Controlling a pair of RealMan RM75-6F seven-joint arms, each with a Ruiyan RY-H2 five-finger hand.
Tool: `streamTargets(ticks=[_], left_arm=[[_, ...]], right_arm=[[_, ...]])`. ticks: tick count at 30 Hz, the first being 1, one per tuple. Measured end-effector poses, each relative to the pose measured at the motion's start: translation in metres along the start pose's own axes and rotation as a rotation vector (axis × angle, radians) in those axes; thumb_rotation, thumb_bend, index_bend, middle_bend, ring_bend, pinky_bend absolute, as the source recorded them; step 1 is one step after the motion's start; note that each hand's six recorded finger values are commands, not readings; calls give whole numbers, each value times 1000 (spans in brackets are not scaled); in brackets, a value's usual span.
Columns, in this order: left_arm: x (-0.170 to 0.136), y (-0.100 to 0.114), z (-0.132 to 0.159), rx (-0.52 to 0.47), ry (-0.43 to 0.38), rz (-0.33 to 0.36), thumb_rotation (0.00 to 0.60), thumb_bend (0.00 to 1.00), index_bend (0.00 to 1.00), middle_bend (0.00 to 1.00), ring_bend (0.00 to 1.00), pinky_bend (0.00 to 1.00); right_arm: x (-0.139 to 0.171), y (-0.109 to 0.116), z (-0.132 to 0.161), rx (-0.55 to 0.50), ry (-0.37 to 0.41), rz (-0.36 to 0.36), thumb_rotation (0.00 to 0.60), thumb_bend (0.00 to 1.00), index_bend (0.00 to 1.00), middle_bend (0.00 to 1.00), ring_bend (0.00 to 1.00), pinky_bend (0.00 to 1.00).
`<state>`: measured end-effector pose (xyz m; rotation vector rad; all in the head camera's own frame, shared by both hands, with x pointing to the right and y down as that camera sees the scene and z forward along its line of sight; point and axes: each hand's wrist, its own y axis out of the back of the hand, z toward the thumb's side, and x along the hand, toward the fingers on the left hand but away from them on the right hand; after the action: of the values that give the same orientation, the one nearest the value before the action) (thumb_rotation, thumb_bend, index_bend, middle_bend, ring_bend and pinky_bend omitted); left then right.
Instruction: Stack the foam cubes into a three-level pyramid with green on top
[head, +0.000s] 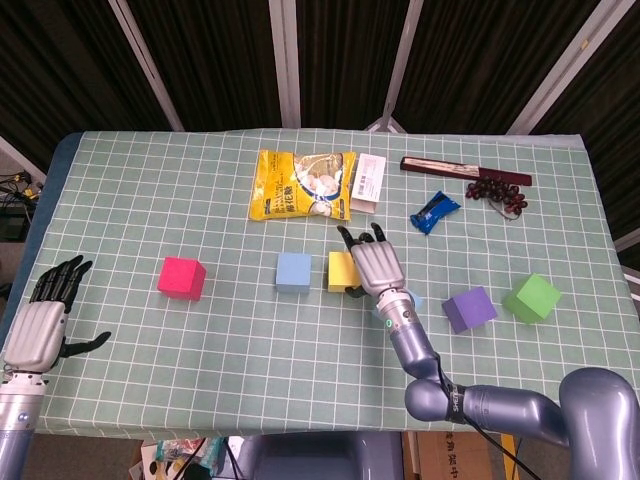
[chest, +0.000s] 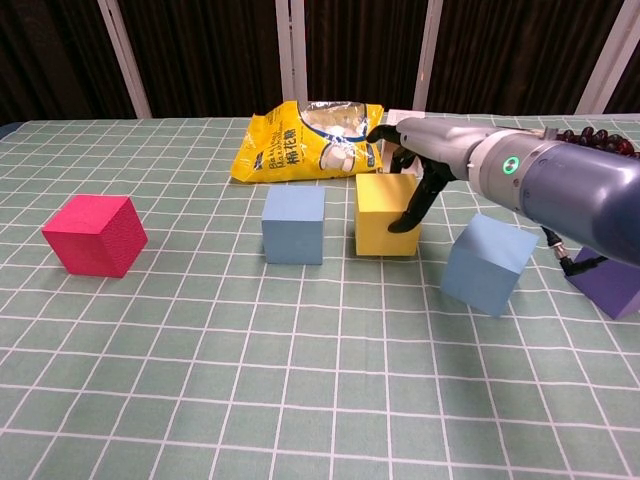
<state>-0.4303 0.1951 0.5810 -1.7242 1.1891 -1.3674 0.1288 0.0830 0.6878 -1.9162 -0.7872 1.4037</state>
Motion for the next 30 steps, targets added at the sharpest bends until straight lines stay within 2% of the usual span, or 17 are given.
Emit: streamTargets(ticks=[30], left_arm=[[2,-1,-1,-26,1,-18,600,84,0,0,0,0]], right_arm=[[-9,-11,24,17,3,24,600,235,7,444,220,24]])
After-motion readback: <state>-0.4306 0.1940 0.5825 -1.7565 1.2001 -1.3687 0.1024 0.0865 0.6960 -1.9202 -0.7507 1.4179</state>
